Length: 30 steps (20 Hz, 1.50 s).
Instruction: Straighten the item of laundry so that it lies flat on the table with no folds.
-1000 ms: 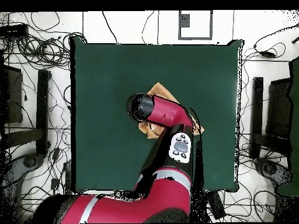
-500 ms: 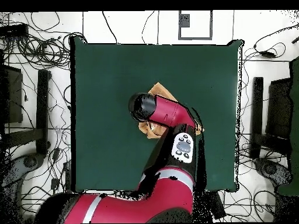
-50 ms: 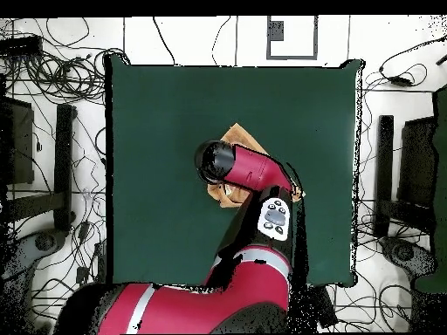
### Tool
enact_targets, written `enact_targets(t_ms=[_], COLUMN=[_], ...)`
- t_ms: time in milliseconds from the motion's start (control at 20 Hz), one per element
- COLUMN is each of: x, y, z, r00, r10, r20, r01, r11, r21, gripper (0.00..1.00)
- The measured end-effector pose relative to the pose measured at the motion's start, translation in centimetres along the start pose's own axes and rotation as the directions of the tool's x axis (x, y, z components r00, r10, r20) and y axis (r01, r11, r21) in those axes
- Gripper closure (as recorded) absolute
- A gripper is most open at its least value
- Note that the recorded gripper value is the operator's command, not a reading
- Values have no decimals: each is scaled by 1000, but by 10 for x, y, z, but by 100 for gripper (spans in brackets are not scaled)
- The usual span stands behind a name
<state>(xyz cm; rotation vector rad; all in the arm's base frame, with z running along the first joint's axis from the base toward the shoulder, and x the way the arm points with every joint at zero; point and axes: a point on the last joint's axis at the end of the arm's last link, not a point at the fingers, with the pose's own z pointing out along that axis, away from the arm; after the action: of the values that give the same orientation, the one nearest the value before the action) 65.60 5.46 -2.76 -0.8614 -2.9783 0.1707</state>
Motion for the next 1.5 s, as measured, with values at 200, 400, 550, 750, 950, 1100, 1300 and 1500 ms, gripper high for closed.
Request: enact_targets(t_ms=[200,400,550,750,950,1100,1300,1500], x=[2,2,2,3,4,5,4,2], y=[-1,-1,0,1,3,6,9,11], z=[4,4,4,3,1,-2,-8,-14], r00=[1000,1000,1000,1000,1000,1000,1000,1000], r10=[-1,-1,-2,-4,-8,-11,-14,-15], r20=[-6,-6,-5,-5,-6,-4,4,14], r01=[1,1,2,4,8,11,14,15], r11=[1000,1000,1000,1000,1000,1000,1000,1000], r21=[4,3,4,3,3,1,-4,-10], gripper=[0,0,0,0,0,0,0,0])
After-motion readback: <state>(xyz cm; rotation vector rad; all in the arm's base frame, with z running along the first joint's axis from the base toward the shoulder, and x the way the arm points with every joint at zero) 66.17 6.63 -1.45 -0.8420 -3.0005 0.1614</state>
